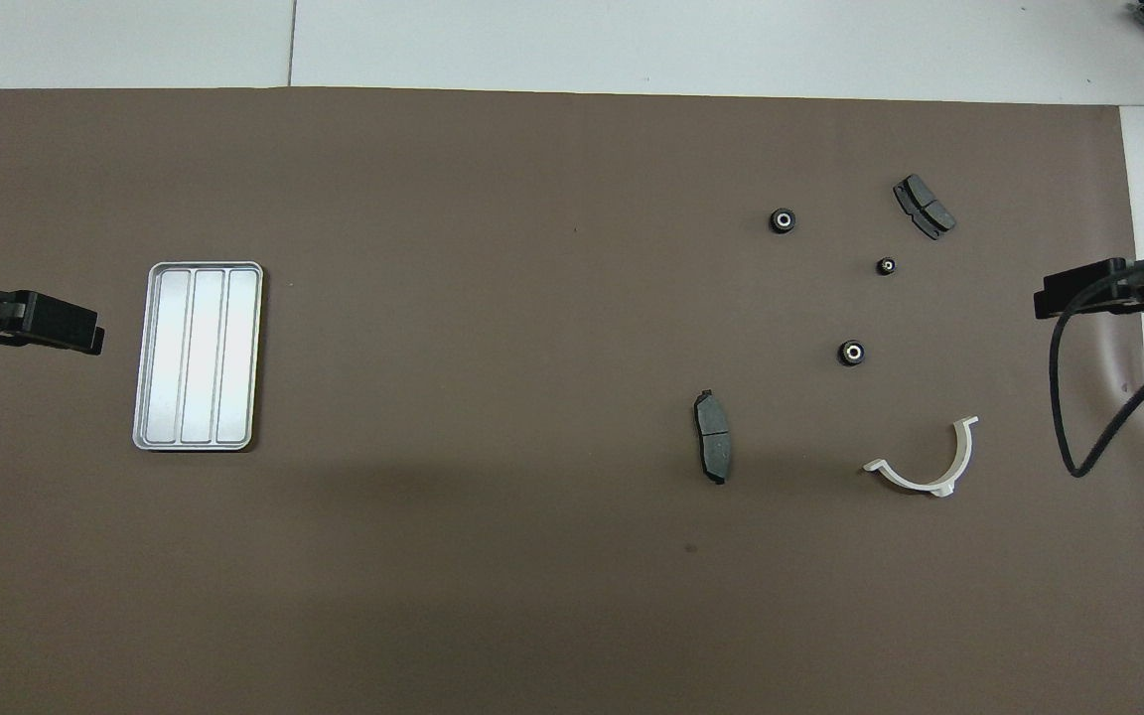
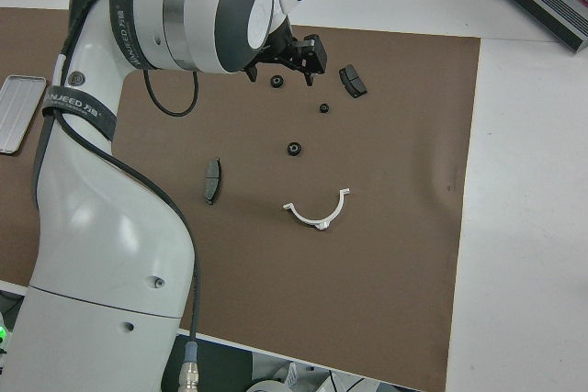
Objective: Pick bearing gear from pile to tray
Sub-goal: 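Reach the right gripper down and grasp a small black bearing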
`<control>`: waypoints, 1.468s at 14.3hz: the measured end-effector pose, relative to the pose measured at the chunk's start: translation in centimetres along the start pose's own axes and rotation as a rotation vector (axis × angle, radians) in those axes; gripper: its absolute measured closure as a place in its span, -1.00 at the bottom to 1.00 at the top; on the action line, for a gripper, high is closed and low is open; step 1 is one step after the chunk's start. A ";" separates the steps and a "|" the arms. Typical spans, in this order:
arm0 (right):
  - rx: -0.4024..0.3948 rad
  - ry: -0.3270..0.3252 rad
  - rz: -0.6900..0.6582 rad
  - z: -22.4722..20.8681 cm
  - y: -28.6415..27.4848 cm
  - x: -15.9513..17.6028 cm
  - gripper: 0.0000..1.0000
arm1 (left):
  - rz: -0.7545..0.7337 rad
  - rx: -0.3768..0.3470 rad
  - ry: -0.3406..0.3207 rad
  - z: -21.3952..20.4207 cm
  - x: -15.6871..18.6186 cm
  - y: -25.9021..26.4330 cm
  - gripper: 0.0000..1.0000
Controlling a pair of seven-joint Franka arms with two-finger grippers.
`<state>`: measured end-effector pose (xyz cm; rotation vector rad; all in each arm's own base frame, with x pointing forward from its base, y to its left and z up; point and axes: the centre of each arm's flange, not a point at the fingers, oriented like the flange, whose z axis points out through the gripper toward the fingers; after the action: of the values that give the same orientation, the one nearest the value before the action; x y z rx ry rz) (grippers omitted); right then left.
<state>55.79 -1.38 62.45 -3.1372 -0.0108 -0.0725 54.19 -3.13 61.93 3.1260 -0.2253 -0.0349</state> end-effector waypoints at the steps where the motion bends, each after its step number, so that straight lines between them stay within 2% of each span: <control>1: 0.000 0.000 0.000 0.0 0.0 0.0 -1.00 | 0.000 0.000 0.000 0.0 0.0 0.0 -1.00; 10: 0.000 -0.003 -0.004 0.1 -0.2 0.0 -1.00 | 0.000 0.000 0.000 0.0 0.0 0.0 -1.00; 13: 0.000 -0.011 -0.006 1.5 -0.4 0.2 -1.00 | 0.000 0.000 0.000 0.0 0.0 0.0 -1.00; 16: -0.008 -0.014 -0.011 6.0 -0.8 2.7 -1.00 | 0.000 0.000 0.000 0.0 0.0 0.0 -1.00; 18: -0.014 -0.022 -0.025 10.8 -0.9 5.2 -1.00 | 0.000 0.000 0.000 0.0 0.0 0.0 -1.00; 21: 0.019 -0.023 -0.081 18.3 -0.3 8.5 -1.00 | 0.000 0.000 0.000 0.0 0.0 0.0 -1.00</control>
<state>65.09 -0.98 44.55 -3.1173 -0.1376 -0.0364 54.19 -3.13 61.93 3.1260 -0.2252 -0.0349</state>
